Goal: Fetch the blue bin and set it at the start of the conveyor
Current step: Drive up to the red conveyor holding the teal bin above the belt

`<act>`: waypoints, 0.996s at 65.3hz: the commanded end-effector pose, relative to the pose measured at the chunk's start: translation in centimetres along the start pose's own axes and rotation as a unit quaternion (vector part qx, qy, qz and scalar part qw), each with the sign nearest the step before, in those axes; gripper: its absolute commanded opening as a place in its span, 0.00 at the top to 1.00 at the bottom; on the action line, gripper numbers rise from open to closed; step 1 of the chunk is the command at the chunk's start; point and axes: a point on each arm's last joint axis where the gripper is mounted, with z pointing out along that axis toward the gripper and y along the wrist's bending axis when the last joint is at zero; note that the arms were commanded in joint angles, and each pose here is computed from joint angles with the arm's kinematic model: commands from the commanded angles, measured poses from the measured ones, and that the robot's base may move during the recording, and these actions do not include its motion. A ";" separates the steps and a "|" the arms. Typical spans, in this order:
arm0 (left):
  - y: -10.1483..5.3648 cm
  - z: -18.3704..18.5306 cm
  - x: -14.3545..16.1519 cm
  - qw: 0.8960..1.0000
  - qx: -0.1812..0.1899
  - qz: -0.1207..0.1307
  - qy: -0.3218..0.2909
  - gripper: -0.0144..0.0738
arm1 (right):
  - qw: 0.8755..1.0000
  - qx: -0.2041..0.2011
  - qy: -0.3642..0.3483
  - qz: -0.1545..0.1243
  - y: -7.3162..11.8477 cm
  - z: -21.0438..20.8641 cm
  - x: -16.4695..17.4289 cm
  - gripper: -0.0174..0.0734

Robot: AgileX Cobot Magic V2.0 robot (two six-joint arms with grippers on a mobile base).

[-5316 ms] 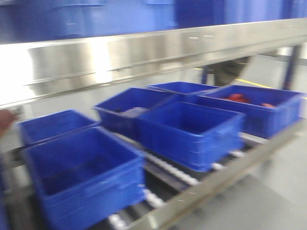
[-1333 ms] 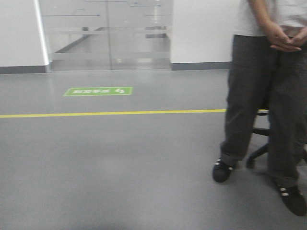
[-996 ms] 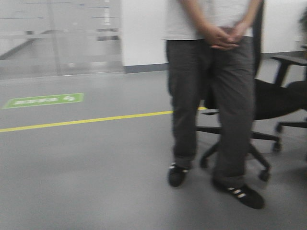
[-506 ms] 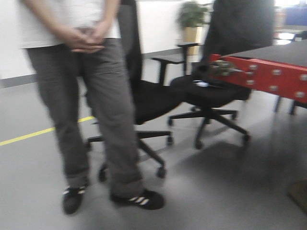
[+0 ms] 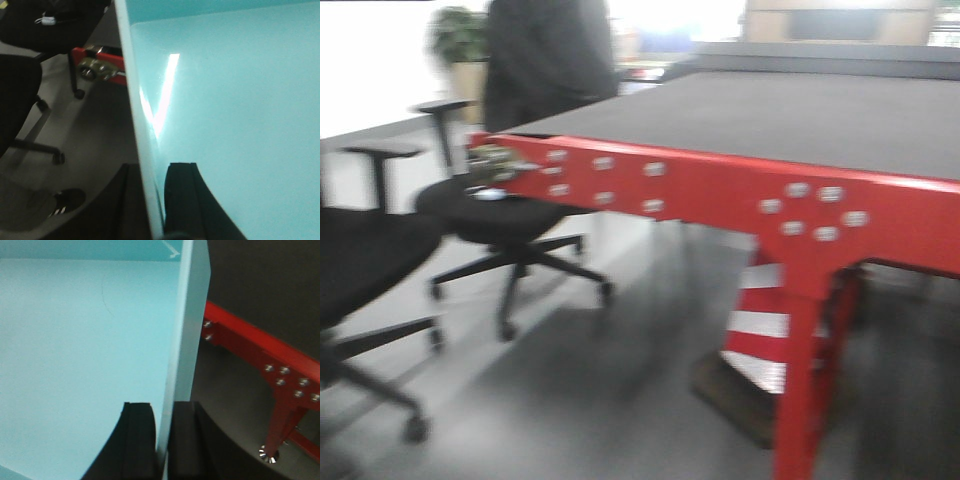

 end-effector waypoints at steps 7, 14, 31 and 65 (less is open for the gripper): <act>2.1 -0.9 -0.3 0.993 -0.096 0.060 -0.015 0.96 | 0.997 0.061 -0.027 -0.045 -1.3 -1.2 -0.6 0.98; 2.1 -0.9 -0.3 0.993 -0.096 0.060 -0.015 0.96 | 0.997 0.061 -0.027 -0.045 -1.3 -1.2 -0.6 0.98; 2.1 -0.9 -0.3 0.993 -0.096 0.060 -0.015 0.96 | 0.997 0.061 -0.027 -0.045 -1.3 -1.2 -0.6 0.98; 1.8 -1.1 -1.9 0.989 -0.085 0.068 -0.099 0.96 | 0.997 0.061 -0.027 -0.045 -1.3 -1.2 -0.6 0.98</act>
